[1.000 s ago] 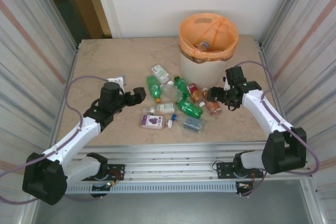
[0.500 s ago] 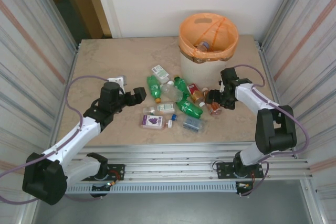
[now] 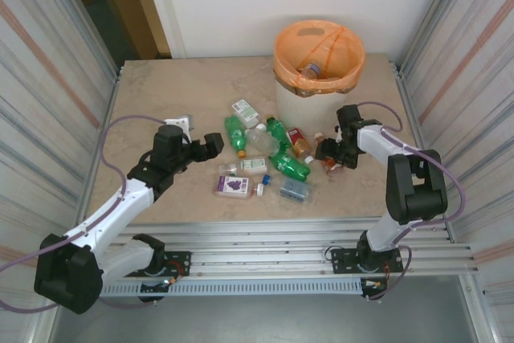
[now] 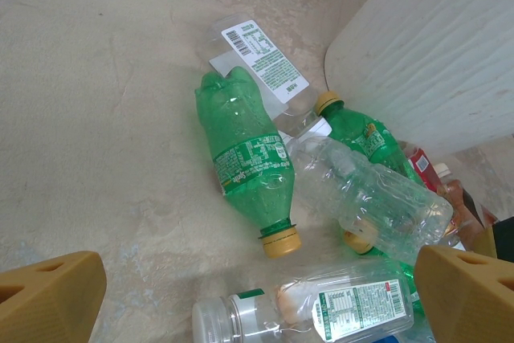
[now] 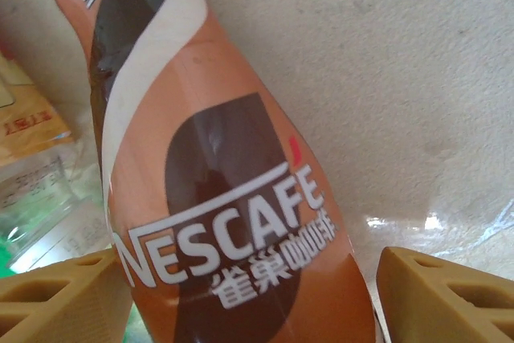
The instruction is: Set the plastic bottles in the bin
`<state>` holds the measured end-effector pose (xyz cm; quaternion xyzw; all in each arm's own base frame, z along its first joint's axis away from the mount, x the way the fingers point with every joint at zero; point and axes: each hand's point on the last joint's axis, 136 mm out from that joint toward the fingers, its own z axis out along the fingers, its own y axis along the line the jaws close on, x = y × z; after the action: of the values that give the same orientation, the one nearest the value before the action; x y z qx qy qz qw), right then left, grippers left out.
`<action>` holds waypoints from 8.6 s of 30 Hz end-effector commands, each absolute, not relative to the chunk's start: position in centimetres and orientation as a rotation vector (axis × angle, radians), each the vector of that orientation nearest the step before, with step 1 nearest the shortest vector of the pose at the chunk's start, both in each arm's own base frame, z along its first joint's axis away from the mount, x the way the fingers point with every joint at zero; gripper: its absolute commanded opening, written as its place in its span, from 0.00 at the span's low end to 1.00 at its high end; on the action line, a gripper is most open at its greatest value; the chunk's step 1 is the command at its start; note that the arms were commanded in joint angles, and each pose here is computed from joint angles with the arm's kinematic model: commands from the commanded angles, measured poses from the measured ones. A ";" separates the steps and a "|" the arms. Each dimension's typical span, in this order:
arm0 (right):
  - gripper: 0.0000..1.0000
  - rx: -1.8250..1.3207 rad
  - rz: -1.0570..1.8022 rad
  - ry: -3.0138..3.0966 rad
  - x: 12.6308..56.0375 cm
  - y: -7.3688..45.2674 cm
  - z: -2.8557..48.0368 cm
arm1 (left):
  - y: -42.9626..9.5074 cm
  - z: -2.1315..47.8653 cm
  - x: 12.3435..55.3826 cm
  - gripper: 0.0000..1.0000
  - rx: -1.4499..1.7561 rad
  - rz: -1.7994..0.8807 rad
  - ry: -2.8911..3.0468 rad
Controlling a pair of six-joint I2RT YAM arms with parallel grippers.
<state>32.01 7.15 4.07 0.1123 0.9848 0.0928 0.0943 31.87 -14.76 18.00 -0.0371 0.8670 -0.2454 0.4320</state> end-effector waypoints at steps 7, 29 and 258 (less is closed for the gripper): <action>0.75 0.430 0.298 2.937 32.5 6.9 3.1 | -14.8 19.3 32.4 0.99 -0.094 -0.624 2.132; 0.43 0.527 0.304 2.855 32.1 6.5 4.2 | -14.7 20.0 32.5 0.99 -0.090 -0.618 2.127; 0.56 -0.354 1.202 2.171 32.7 34.8 30.8 | -28.1 28.9 29.3 0.45 0.563 -0.827 1.686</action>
<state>32.25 34.41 30.30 -0.1381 0.8250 0.4548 0.3057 29.86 -27.80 26.82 0.2264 0.7432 -0.3393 0.5304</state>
